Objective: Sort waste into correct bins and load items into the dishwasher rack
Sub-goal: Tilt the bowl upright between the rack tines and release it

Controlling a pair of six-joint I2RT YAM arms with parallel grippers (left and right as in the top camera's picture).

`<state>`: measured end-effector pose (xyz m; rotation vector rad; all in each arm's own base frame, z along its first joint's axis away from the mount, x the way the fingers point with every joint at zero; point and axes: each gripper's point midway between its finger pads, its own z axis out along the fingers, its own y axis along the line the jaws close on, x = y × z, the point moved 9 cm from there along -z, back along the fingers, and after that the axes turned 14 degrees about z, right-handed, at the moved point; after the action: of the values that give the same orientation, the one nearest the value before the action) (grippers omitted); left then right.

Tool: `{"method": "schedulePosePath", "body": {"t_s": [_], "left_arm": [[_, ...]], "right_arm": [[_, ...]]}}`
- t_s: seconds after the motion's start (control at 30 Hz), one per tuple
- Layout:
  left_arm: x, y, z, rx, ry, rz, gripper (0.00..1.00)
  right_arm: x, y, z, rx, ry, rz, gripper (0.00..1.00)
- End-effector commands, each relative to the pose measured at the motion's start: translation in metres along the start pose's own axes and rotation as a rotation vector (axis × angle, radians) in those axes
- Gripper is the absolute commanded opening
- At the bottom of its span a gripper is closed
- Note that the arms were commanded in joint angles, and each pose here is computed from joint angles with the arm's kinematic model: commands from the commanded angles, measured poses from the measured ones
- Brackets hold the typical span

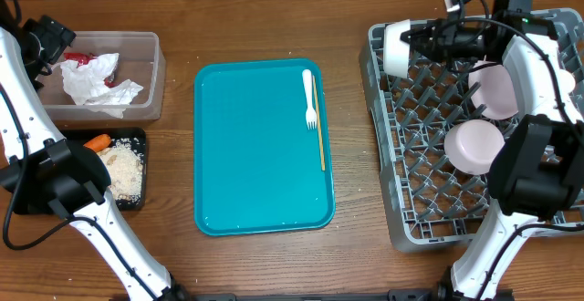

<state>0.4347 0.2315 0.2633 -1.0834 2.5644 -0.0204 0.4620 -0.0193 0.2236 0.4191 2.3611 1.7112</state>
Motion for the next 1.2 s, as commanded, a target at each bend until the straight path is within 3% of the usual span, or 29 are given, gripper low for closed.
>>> {"method": "schedulePosePath", "body": {"t_s": [0.0, 0.37, 0.57, 1.03, 1.17], "left_arm": [[0.001, -0.001, -0.001, -0.005, -0.002, 0.008, 1.0], [0.001, -0.001, -0.001, -0.005, -0.002, 0.008, 1.0], [0.001, -0.001, -0.001, -0.005, -0.002, 0.008, 1.0], [0.001, -0.001, -0.001, -0.005, -0.002, 0.008, 1.0], [0.001, -0.001, -0.001, -0.005, -0.002, 0.008, 1.0]], "right_arm": [[0.0, 0.002, -0.023, -0.002, -0.049, 0.029, 0.05], [-0.008, -0.022, -0.055, 0.145, -0.17, 0.15, 0.24], [-0.012, -0.017, -0.065, 0.284, -0.249, 0.199, 0.24], [0.01, 0.047, -0.139, 0.901, -0.631, 0.378, 0.27], [0.022, 0.074, -0.144, 0.913, -0.648, 0.345, 0.3]]}}
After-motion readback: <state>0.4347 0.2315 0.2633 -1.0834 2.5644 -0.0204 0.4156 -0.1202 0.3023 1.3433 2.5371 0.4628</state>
